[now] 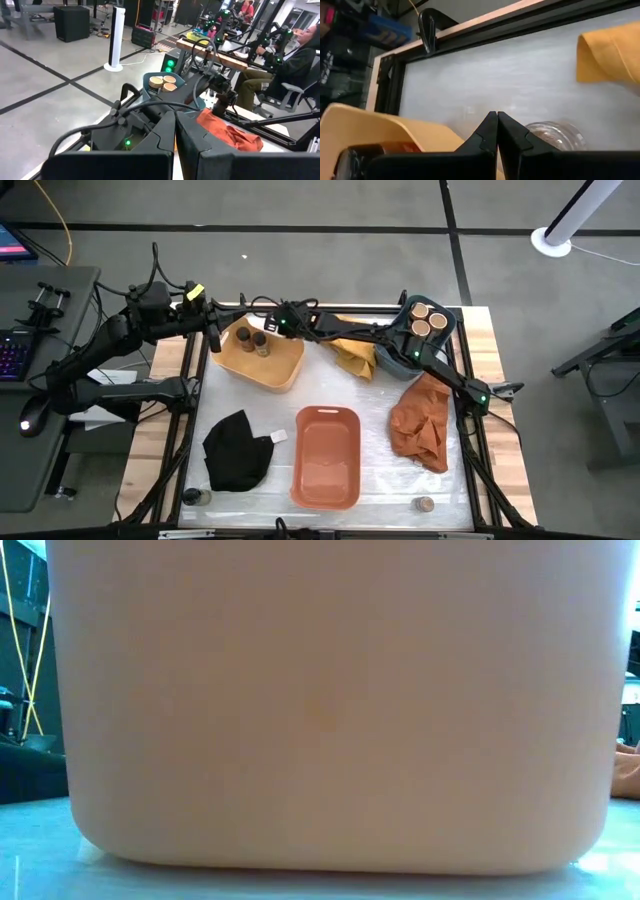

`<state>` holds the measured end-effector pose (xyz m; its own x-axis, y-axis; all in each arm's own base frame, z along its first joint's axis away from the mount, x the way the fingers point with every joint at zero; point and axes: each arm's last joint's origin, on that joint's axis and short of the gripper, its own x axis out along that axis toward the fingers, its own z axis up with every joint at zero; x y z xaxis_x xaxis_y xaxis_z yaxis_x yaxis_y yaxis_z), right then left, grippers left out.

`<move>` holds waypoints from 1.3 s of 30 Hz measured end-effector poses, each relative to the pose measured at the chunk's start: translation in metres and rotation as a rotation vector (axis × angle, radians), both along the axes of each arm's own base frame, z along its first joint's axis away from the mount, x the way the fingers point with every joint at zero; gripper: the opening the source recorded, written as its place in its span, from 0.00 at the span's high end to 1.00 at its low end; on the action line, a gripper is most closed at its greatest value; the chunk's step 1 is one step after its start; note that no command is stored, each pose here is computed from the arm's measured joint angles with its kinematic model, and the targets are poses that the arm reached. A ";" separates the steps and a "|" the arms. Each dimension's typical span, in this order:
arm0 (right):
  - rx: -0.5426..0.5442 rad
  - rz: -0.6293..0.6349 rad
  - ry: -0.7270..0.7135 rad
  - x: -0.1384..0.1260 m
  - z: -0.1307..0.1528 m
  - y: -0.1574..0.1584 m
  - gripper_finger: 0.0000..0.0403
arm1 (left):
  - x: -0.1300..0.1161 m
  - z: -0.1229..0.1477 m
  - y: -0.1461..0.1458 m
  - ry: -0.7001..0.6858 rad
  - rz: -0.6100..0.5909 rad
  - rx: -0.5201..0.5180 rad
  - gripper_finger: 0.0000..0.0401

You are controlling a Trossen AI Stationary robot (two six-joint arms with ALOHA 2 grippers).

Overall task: Sort spices by type
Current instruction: Put the top brown seasoning bottle into the orange bin

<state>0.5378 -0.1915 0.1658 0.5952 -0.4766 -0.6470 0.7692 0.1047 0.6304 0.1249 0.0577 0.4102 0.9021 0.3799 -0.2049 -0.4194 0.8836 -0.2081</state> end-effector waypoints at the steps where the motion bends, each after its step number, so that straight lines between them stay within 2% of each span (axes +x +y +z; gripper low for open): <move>1: -0.002 0.004 0.010 0.000 0.000 0.000 1.00 | 0.000 0.000 0.000 0.000 0.000 0.000 1.00; 12: -0.004 0.112 0.190 -0.009 -0.001 0.014 1.00 | 0.000 0.000 0.000 0.010 -0.005 0.021 1.00; 16: -0.048 0.152 0.287 -0.015 0.007 0.019 1.00 | 0.000 0.000 0.000 0.010 -0.005 0.022 1.00; 22: -0.097 0.268 0.428 -0.028 0.023 0.023 1.00 | 0.000 0.000 0.000 0.011 -0.005 0.023 1.00; 30: -0.086 0.387 0.602 -0.041 0.024 0.032 1.00 | 0.000 0.000 0.000 0.011 -0.004 0.023 1.00; 39: -0.079 0.609 0.731 -0.052 0.032 0.043 1.00 | 0.000 0.000 0.000 0.012 -0.004 0.022 1.00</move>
<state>0.4857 -0.1486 0.1976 0.2165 -0.2768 -0.9362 0.7692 0.6390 -0.0110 0.1250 0.0579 0.4100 0.9011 0.3810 -0.2072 -0.4183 0.8896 -0.1835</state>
